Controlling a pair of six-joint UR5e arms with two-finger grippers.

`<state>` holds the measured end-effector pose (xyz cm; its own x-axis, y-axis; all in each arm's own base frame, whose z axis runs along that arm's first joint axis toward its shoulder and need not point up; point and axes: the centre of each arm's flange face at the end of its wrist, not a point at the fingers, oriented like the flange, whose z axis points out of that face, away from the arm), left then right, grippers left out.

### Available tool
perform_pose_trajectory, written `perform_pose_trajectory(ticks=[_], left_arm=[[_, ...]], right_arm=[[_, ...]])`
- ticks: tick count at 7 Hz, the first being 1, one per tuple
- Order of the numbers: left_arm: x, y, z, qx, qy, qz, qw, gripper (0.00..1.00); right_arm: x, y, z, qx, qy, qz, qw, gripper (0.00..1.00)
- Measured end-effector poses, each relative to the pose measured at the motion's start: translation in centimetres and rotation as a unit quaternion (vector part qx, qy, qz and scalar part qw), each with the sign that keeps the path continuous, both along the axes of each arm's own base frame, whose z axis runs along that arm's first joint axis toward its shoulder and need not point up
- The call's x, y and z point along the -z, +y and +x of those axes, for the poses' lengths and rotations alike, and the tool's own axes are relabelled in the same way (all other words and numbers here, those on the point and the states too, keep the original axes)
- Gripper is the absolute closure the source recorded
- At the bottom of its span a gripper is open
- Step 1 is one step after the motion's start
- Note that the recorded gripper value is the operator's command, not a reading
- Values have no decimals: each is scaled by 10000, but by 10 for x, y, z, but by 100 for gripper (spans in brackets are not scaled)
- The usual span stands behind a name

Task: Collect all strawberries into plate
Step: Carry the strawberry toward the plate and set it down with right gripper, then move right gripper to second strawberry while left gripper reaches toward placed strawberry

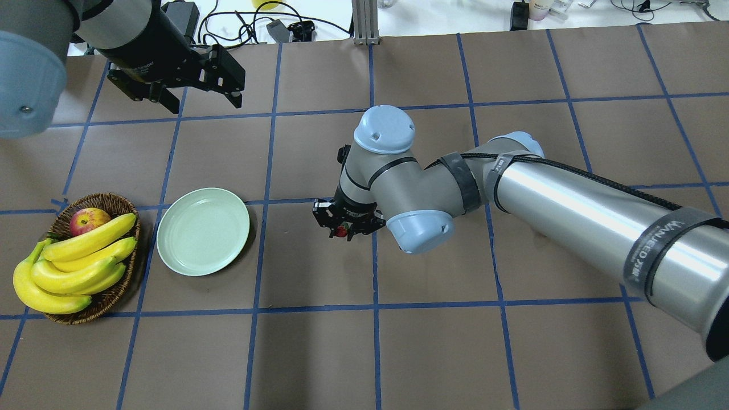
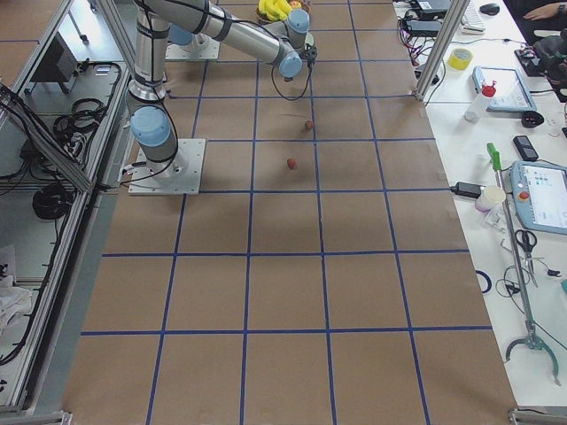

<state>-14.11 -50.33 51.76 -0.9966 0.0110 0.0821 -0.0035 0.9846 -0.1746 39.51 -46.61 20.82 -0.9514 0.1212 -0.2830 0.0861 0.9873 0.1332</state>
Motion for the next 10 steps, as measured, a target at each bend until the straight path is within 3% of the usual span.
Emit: perform_pose_trajectory(ticks=[1,3,5,7,10], left_arm=[[-3,1,5,-24,-12,-12,10000,0],[-8,1,11,-68,-8,-68,10000,0],[-7,2,13,-91,-42,-64,9999,0],[-7,2,14,-100,-52,-56,9999,0],[2,-3,12,-71,-20,13,10000,0]], right_arm=[[10,-2,10,-9,-6,43,10000,1],[14,-2,15,-24,-11,57,10000,0],[-6,-6,10,-119,16,-168,9998,0],[-36,-29,-32,-197,440,-674,9966,0],[-49,-71,-123,-849,1002,-1002,9863,2]])
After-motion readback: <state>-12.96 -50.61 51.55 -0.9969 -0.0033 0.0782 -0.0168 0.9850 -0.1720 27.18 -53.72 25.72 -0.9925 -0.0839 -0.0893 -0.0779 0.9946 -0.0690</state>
